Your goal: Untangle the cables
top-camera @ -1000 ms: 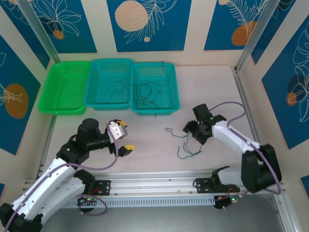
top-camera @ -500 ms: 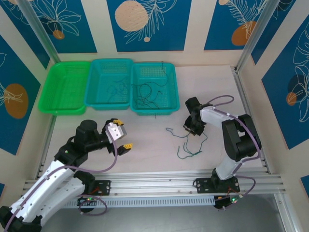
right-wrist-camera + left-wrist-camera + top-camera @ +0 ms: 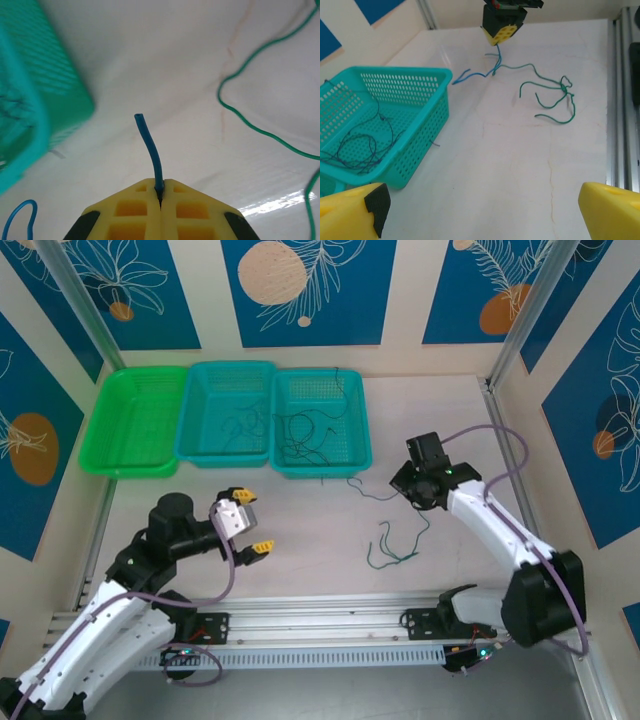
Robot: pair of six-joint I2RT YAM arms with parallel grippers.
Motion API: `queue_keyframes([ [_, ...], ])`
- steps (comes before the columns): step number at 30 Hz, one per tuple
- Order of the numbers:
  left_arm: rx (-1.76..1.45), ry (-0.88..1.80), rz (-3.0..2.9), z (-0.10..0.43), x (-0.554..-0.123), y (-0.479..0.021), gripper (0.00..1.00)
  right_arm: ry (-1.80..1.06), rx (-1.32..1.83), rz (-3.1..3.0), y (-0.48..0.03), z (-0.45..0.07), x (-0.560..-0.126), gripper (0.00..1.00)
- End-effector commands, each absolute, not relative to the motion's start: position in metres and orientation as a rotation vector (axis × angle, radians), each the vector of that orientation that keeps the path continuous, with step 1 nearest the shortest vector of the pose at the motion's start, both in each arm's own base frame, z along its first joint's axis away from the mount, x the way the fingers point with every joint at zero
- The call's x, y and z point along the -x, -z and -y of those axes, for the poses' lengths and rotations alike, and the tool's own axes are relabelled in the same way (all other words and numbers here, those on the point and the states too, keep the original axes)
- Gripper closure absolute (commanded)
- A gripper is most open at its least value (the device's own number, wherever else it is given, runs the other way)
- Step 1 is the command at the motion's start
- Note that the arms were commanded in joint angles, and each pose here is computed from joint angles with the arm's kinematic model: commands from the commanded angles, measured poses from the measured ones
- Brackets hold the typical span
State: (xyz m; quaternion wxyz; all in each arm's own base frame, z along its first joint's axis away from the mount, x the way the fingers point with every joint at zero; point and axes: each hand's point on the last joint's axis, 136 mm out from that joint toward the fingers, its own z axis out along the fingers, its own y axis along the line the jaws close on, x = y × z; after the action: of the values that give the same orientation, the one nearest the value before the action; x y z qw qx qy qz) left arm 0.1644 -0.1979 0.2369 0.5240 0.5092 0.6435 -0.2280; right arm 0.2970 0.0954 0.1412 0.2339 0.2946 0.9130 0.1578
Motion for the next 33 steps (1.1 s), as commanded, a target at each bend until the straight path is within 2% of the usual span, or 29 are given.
queue_keyframes([
  [1,-1.247,0.575,-1.448,0.204,-0.156,-0.246,0.02,-0.594,-0.662,-2.473,-0.166,-0.123,-0.298,1.0],
  [8,-1.043,0.433,-1.555,0.186,-0.19,-0.255,0.0,-0.777,-0.423,-2.364,-0.23,-0.193,-0.315,1.0],
  [15,-0.689,0.105,-1.69,0.128,-0.234,-0.266,0.0,-0.811,-0.275,-2.347,-0.253,-0.268,-0.357,1.0],
  [23,-0.439,-0.101,-1.787,0.079,-0.253,-0.269,0.0,-0.753,-0.142,-2.287,-0.25,-0.35,-0.422,1.0],
  [30,-0.371,-0.123,-1.83,0.065,-0.26,-0.266,0.0,-0.669,-0.076,-2.24,-0.227,-0.401,-0.48,1.0],
  [33,-0.367,-0.115,-1.83,0.064,-0.261,-0.266,0.0,-0.696,-0.003,-2.237,-0.217,-0.428,-0.498,0.91],
])
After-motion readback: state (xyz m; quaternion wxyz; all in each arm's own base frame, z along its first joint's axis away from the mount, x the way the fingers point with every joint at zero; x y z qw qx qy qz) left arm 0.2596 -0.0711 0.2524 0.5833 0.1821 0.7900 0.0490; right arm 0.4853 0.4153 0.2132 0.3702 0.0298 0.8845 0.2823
